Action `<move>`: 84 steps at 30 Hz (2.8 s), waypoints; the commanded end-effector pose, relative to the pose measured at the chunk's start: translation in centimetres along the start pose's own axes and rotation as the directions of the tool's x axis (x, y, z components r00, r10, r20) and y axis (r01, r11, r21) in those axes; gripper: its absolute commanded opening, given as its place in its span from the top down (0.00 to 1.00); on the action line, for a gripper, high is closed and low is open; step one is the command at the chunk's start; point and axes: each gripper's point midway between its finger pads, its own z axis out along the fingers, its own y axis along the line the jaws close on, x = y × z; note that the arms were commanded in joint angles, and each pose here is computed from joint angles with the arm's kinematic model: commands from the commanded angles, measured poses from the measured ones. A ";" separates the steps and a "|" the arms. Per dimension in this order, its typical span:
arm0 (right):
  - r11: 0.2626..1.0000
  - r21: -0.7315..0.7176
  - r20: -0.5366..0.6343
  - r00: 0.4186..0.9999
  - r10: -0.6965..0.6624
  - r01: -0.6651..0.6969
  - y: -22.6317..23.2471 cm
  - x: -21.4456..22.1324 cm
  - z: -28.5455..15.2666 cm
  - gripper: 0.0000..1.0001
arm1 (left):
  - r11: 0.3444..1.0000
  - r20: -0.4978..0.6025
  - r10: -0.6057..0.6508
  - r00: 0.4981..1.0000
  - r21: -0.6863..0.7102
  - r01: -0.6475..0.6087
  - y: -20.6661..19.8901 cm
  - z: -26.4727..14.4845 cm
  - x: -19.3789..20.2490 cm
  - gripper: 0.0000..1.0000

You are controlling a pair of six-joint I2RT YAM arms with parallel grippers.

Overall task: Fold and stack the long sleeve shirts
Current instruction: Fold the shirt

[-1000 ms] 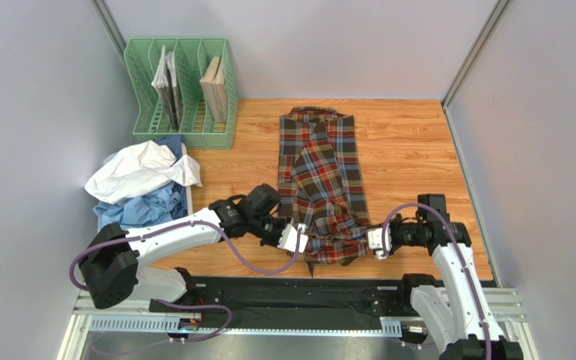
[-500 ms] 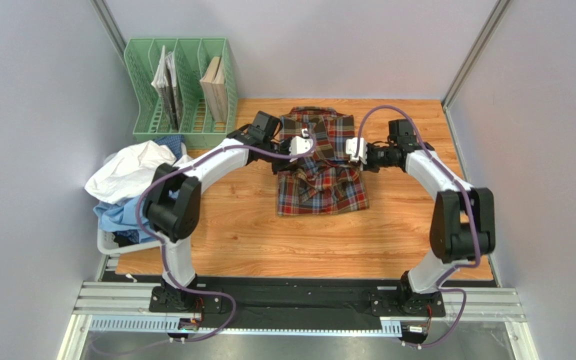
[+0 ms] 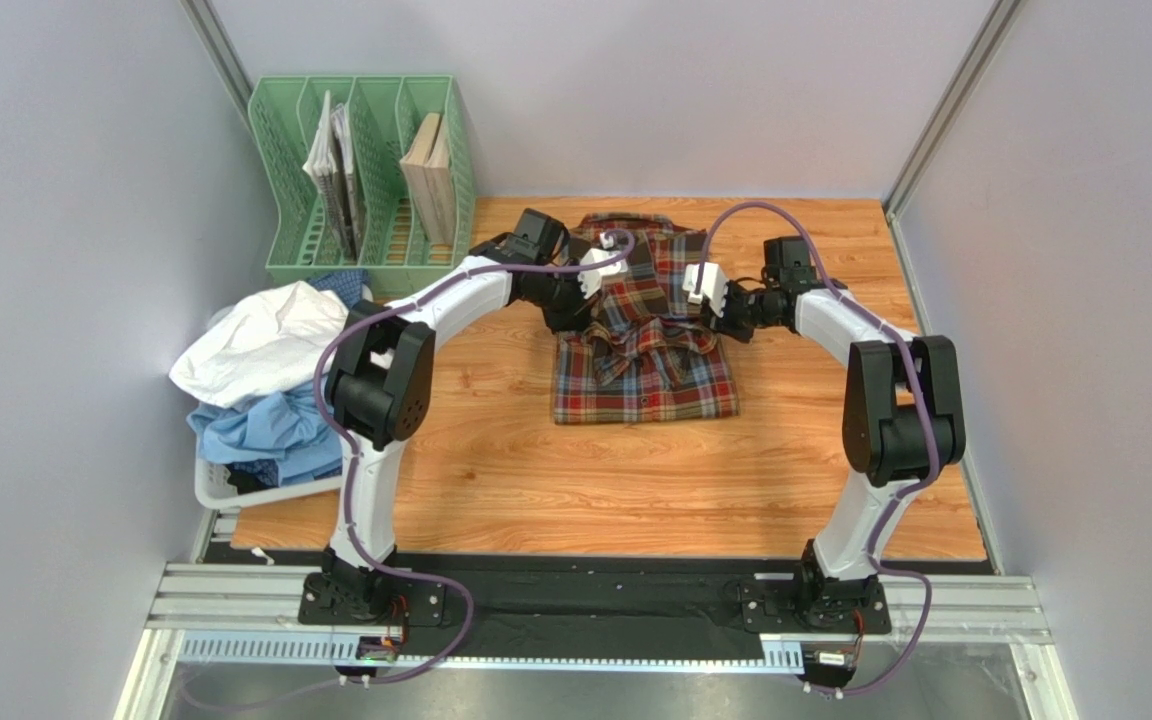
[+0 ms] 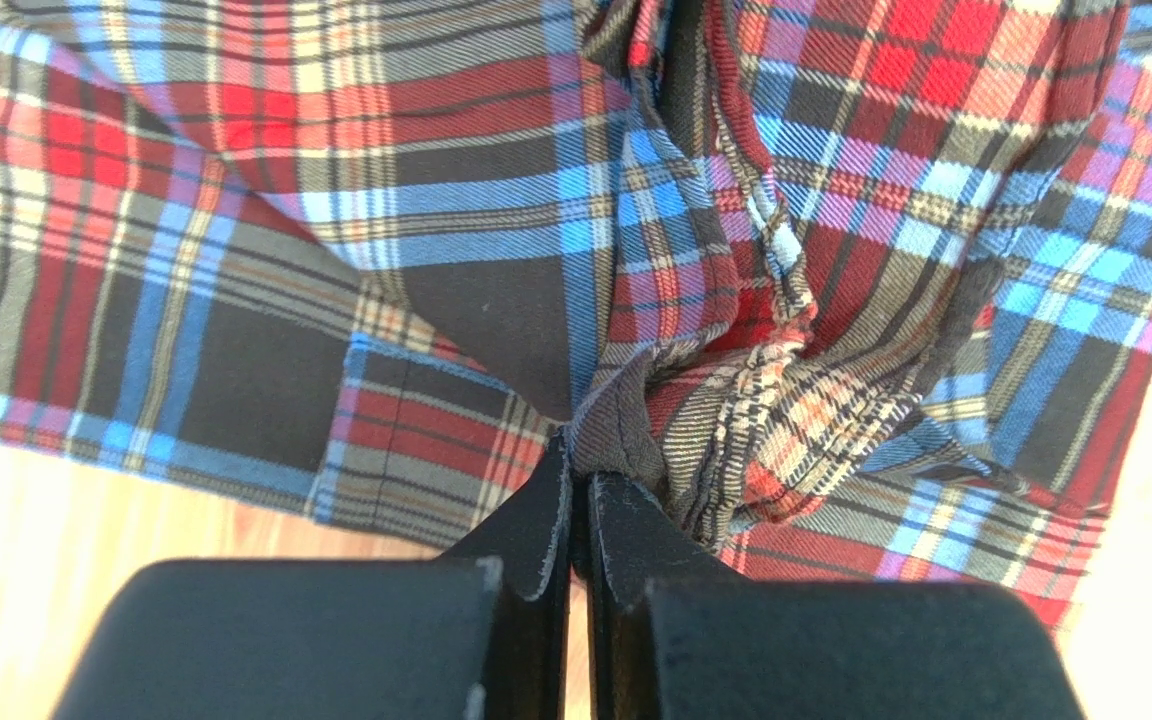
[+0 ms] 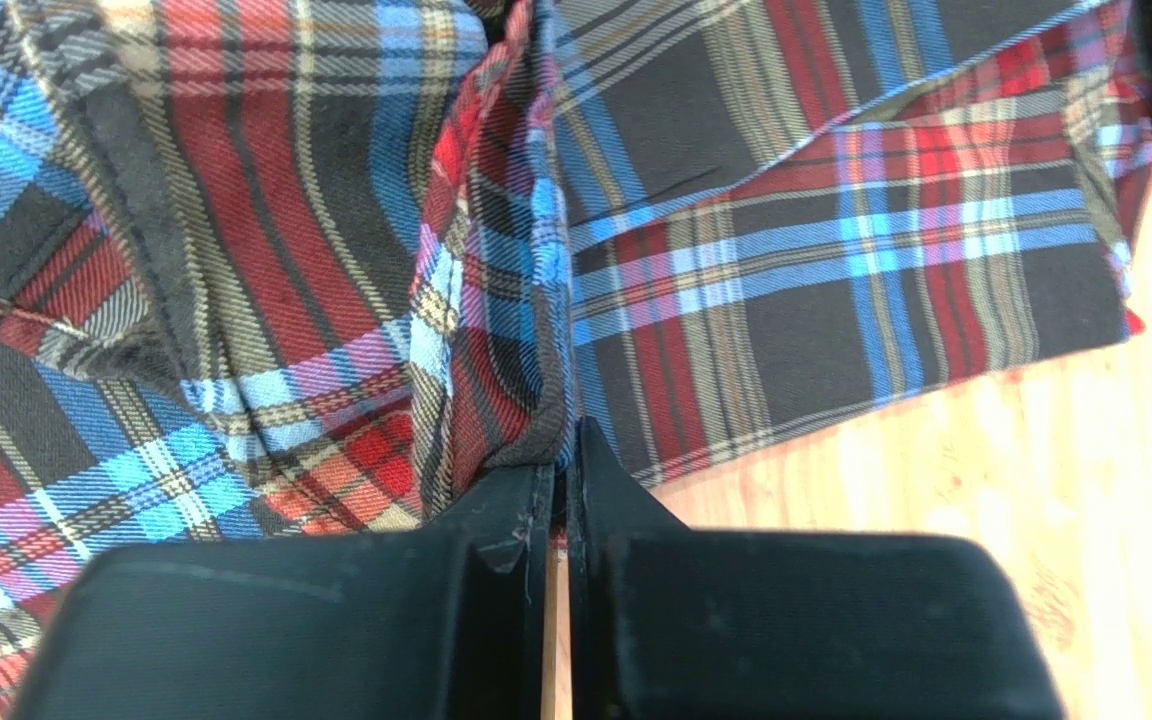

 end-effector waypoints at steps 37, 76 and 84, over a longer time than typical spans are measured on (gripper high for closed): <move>0.284 0.096 -0.189 0.262 0.946 -0.954 5.9 3.5 0.5 0.42 | 0.668 -0.038 -0.738 0.673 0.092 0.738 -5.5 -1.6 3.0 0.33; 0.059 -0.171 -0.234 0.099 0.967 -0.983 17.7 -5.1 -3.6 0.45 | 0.656 0.073 -0.747 0.661 0.249 0.713 -13.7 -6.6 3.6 0.34; 0.032 -0.215 -0.222 0.081 0.972 -0.976 15.8 -5.9 -1.4 0.48 | 0.622 0.063 -0.773 0.631 0.273 0.734 -12.3 -4.5 3.1 0.39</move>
